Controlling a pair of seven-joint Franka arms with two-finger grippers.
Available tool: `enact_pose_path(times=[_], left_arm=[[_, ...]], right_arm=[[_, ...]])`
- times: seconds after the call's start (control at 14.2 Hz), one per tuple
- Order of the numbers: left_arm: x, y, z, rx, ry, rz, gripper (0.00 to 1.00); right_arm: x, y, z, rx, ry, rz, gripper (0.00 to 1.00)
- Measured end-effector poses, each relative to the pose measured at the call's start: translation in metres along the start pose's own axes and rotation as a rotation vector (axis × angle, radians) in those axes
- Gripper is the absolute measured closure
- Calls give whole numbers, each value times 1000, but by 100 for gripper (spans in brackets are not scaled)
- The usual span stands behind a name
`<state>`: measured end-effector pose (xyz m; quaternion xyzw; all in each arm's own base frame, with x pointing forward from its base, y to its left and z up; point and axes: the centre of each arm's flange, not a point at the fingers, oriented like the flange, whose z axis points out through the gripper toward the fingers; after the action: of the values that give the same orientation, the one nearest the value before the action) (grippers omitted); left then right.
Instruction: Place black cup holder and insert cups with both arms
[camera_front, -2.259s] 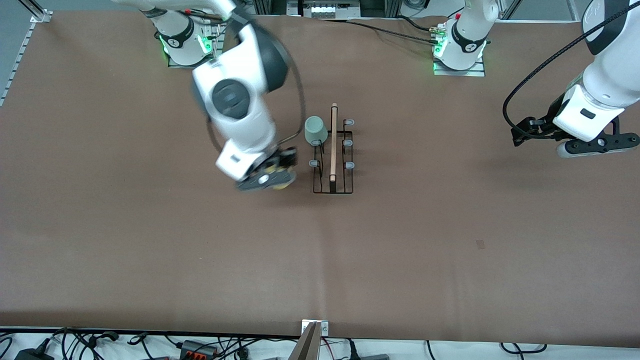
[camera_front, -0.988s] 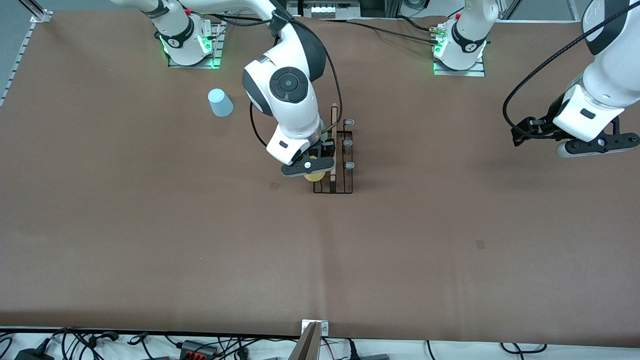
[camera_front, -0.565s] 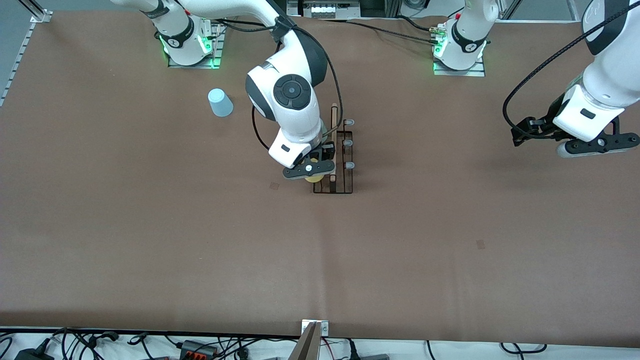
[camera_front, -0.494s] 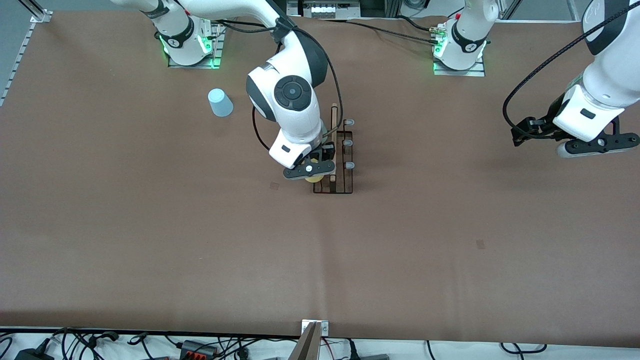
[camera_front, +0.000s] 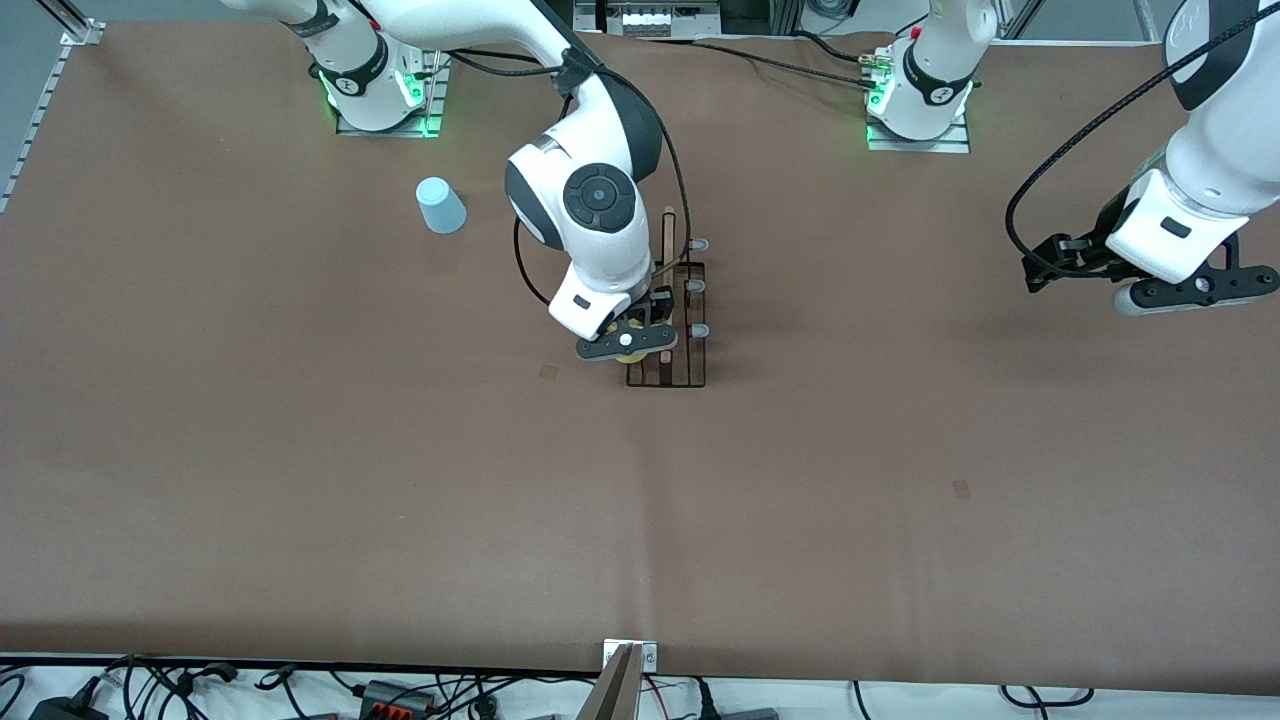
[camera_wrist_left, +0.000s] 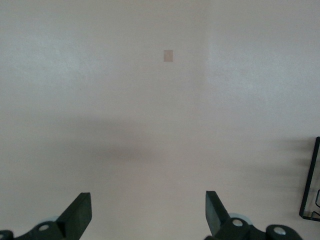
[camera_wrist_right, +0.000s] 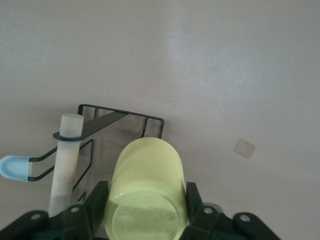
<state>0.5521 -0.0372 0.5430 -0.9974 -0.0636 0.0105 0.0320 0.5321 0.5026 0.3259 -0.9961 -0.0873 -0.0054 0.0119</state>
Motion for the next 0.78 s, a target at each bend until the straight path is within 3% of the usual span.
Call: enact_pose_path(times=[0.21, 0.49, 0.78], left_arm=[[0, 0, 0, 0, 0, 0, 0], [0, 0, 0, 0, 0, 0, 0], [0, 0, 0, 0, 0, 0, 0]], right_arm=[[2, -4, -8, 12, 13, -4, 1], [16, 10, -48, 7, 22, 22, 0], [52, 94, -110, 2, 34, 139, 0]])
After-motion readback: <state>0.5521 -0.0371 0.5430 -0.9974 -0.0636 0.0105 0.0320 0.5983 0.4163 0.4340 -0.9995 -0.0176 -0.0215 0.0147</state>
